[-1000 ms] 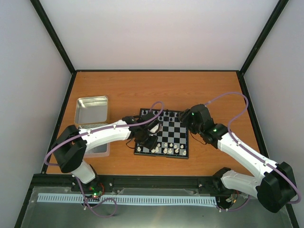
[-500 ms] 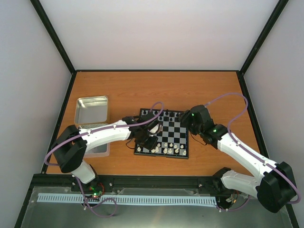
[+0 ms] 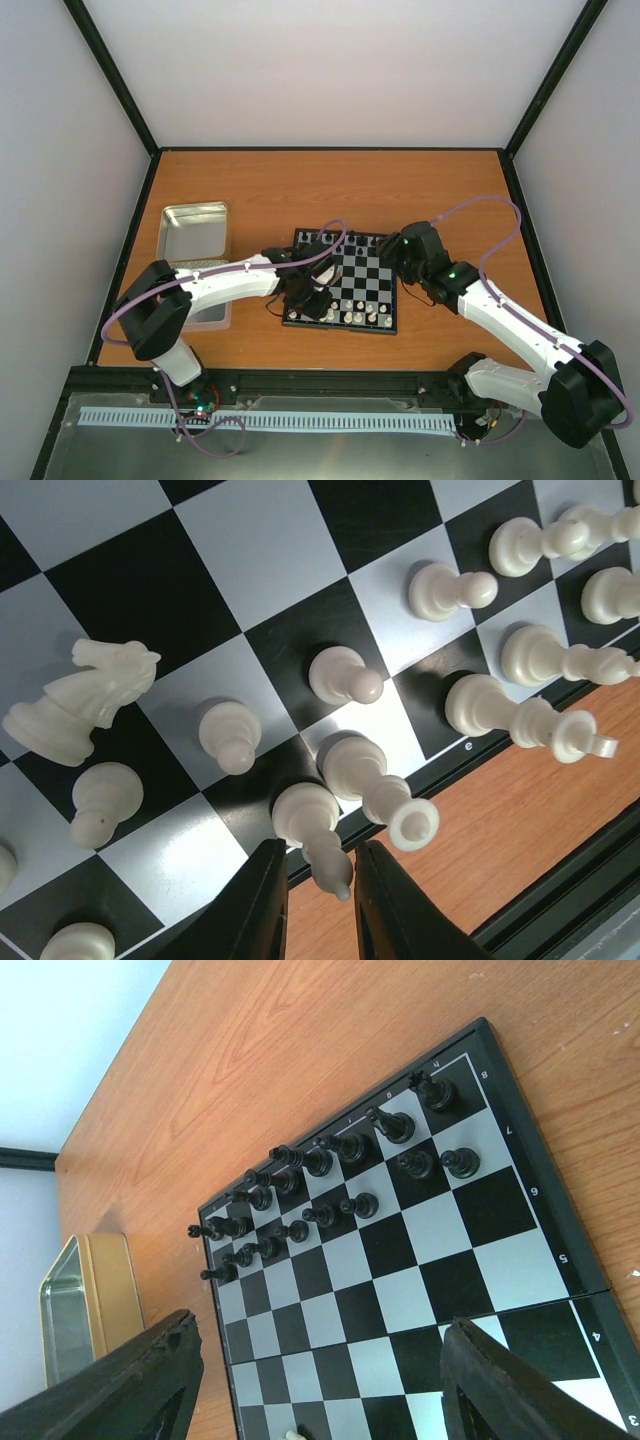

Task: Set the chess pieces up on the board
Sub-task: Place the chess piece on the chessboard, then pick up the chess piece from the chessboard, then place the chess piece on the chessboard.

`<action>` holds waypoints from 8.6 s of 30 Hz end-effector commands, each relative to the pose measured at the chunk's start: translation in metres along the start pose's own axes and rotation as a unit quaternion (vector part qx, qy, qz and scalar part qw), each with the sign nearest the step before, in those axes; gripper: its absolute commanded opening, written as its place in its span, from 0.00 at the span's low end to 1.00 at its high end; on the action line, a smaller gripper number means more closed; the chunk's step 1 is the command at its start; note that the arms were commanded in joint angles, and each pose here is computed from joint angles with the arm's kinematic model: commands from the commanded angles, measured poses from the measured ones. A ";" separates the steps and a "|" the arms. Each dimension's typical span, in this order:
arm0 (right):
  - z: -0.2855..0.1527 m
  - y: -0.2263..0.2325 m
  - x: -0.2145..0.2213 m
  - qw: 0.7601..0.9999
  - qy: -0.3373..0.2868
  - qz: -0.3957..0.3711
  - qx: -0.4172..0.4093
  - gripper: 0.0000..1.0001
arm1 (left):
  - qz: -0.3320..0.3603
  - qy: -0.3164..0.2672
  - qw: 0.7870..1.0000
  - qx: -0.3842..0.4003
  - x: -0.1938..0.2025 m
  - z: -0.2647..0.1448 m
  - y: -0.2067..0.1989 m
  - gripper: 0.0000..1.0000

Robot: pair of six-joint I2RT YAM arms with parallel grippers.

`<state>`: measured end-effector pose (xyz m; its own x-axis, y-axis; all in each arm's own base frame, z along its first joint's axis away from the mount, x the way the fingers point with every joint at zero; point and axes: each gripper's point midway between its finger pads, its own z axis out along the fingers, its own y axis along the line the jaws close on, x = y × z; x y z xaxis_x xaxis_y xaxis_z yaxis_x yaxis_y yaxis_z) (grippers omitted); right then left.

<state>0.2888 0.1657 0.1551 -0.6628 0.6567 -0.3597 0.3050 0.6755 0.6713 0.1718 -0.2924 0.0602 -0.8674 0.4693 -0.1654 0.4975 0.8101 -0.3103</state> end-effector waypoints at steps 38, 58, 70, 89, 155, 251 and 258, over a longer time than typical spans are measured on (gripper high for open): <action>0.003 0.004 0.004 1.000 0.012 -0.018 -0.019 0.65 | 0.025 -0.029 0.999 -0.008 -0.011 -0.019 -0.005 0.31; 0.063 0.058 0.113 0.925 0.229 -0.304 0.002 0.59 | -0.143 -0.331 0.924 -0.124 -0.052 -0.155 0.094 0.55; 0.079 0.027 0.176 0.844 0.309 -0.430 0.090 0.56 | -0.181 -0.410 0.884 -0.134 -0.032 -0.186 0.114 0.62; 0.095 0.032 0.183 0.852 0.281 -0.422 0.134 0.55 | -0.172 -0.394 0.895 -0.122 -0.029 -0.172 0.112 0.63; 0.090 -0.005 0.131 0.758 0.299 -0.567 0.122 0.52 | -0.161 -0.376 0.906 -0.111 -0.032 -0.159 0.107 0.63; 0.049 0.128 0.145 0.924 0.315 0.132 -0.170 0.19 | -0.127 -0.463 0.868 0.126 -0.070 -0.123 0.051 0.12; 0.053 0.117 0.143 0.936 0.298 0.113 -0.149 0.27 | -0.119 -0.458 0.875 0.100 -0.071 -0.128 0.054 0.01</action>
<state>0.2673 0.3630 0.1584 -0.8972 0.3916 0.2040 0.3397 0.3170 0.8855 0.2515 -0.2380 0.1536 -0.6811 -0.2593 -0.6847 0.3491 0.7070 -0.6151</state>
